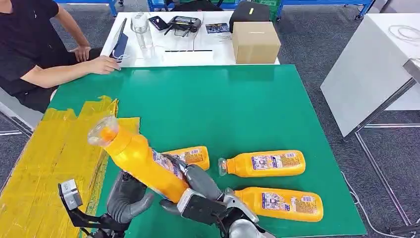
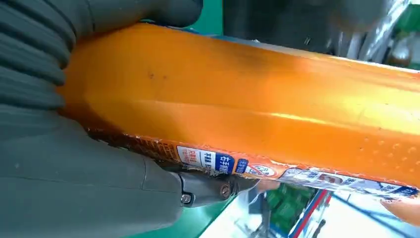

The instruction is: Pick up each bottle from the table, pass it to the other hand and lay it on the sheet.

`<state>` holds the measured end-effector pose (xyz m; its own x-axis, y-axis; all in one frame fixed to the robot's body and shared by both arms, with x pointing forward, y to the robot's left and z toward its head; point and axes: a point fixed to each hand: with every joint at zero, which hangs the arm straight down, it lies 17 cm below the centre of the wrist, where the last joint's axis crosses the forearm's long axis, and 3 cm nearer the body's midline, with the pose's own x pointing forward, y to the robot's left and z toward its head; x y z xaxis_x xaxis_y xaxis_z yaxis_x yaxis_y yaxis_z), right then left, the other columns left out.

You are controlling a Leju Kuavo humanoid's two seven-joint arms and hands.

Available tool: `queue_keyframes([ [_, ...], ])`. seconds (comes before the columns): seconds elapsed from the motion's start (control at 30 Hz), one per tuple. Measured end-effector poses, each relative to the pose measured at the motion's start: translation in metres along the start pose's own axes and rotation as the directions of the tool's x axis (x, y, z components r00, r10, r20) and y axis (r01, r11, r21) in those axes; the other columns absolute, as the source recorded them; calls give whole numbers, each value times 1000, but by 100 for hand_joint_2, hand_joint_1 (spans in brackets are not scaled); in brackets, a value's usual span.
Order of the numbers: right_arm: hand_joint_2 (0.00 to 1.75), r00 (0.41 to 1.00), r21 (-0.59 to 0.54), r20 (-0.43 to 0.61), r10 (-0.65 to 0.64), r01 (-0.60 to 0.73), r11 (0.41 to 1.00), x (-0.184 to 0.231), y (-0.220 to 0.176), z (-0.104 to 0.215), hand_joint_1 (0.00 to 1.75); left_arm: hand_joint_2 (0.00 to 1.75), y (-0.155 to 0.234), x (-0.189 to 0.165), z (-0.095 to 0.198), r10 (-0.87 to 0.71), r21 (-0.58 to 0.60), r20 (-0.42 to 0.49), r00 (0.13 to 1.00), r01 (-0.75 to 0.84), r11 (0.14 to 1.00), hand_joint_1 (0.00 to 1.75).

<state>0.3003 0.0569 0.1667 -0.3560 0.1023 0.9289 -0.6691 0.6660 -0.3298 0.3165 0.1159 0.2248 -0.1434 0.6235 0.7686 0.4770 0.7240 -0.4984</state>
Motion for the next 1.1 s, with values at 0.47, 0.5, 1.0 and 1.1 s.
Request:
queue_keyframes([
  [0.47, 175, 1000, 133, -8, 24, -23, 991, 0, 50, -13, 175, 175, 12, 0, -2, -3, 46, -5, 1000, 3, 999, 0],
  [0.5, 175, 1000, 134, -11, 22, -21, 991, -1, 51, -14, 175, 175, 14, 1, -2, -3, 52, -6, 1000, 3, 999, 0],
  [1.0, 175, 999, 139, -39, 26, -20, 990, -12, 57, -15, 175, 175, 27, 3, 0, 36, 102, -1, 999, -36, 994, 0],
  [1.1, 175, 999, 140, -46, 26, -20, 990, -15, 58, -14, 175, 175, 28, 4, 0, 40, 107, 1, 999, -39, 993, 0],
])
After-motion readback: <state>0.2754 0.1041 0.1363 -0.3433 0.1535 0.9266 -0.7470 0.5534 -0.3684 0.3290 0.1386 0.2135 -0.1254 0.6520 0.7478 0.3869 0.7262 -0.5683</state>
